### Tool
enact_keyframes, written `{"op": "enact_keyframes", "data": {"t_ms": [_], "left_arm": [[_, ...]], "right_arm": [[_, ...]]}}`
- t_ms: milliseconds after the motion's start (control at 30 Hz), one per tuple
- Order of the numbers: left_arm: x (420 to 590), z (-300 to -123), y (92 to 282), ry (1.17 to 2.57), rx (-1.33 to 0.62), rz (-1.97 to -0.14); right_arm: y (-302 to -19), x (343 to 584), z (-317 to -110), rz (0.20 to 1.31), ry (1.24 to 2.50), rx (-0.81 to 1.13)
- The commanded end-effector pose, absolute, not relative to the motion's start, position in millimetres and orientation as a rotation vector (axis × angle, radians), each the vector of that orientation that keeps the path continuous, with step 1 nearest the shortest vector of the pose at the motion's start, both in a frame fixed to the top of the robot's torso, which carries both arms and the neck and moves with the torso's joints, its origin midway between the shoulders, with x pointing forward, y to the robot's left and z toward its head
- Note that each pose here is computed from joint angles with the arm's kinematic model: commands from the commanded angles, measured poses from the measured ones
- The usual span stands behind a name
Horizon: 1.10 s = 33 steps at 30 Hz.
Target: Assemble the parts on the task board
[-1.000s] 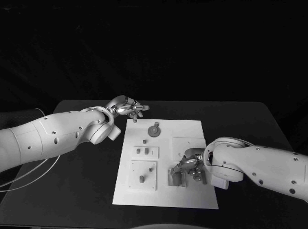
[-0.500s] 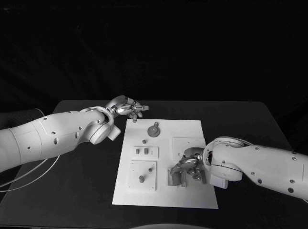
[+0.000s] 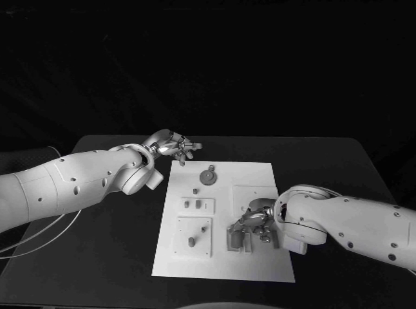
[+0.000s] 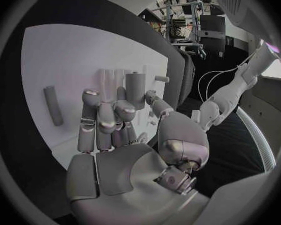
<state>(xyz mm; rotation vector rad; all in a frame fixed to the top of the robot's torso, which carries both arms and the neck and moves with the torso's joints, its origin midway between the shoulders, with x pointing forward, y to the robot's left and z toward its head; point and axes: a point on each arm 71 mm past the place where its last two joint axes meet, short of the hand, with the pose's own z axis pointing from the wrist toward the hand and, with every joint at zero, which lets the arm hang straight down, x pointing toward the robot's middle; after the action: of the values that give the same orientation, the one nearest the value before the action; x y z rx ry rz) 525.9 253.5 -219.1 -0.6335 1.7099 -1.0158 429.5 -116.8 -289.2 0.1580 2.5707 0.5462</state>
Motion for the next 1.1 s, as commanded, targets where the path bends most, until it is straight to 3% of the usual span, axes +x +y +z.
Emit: {"op": "enact_keyframes", "data": {"t_ms": [33, 1100], "left_arm": [[525.8, -218.4, 250.7, 1.715, -0.622, -1.028], [525.4, -218.6, 251.9, 1.718, -0.622, -1.02]], "right_arm": [[-115.6, 430.0, -289.2, 0.548, 2.56, 0.146], [-111.1, 426.1, -292.4, 0.541, 2.593, 0.098]]}}
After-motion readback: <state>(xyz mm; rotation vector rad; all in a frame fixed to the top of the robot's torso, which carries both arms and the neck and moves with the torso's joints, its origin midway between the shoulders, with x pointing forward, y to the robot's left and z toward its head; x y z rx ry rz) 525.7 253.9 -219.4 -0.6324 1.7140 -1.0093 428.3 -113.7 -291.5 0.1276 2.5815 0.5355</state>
